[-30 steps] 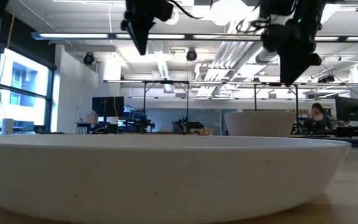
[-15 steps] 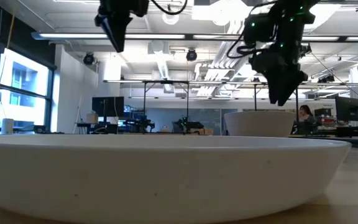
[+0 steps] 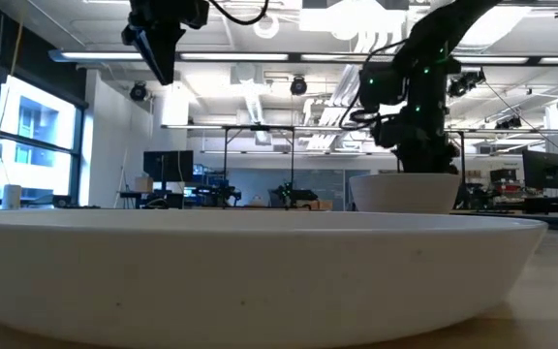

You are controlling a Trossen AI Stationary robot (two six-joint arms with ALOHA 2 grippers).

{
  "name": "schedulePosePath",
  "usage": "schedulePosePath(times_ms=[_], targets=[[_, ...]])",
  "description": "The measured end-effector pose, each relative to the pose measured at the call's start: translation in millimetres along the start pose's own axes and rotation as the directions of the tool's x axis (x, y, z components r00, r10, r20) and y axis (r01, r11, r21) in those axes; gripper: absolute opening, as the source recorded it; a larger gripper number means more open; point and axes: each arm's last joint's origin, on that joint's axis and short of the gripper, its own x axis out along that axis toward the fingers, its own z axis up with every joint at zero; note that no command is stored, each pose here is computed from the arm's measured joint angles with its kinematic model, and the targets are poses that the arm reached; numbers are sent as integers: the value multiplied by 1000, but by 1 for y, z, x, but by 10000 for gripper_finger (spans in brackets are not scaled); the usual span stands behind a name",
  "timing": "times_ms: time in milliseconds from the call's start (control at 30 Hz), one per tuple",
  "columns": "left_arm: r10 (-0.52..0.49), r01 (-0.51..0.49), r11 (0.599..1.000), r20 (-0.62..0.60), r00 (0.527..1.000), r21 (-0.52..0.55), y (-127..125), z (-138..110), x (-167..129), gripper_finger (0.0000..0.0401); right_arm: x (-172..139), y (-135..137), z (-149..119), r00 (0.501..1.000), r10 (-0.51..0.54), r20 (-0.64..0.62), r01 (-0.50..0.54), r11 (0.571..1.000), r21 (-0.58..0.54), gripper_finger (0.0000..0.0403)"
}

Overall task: Set table place
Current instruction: Put the white bowl on the white plate

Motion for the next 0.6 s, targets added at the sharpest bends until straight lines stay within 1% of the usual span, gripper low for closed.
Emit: schedulePosePath(times_ms=[100,167,233,333,367,467,600], targets=[[0,0,1000,0,1000,1,0,0,0,92,11,1,3,999,8,-33,-8,1000,0,168],[-2,2,1000,-1,1000,1,0,0,0,92,14,2,3,998,23,-54,-23,1000,13,142],[-8,8,1000,-4,1000,2,0,0,0,92,15,2,3,997,36,-62,-35,999,21,102],[-9,9,1000,-7,1000,3,0,0,0,92,10,2,2,998,45,-46,-44,999,21,24],[-9,9,1000,-7,1000,4,0,0,0,92,6,2,1,998,50,-33,-50,999,20,13],[-9,9,1000,-7,1000,5,0,0,0,92,-10,4,0,998,62,2,-62,998,34,8],[-9,9,1000,-6,1000,11,0,0,0,92,-49,15,1,992,100,73,-102,994,34,2]])
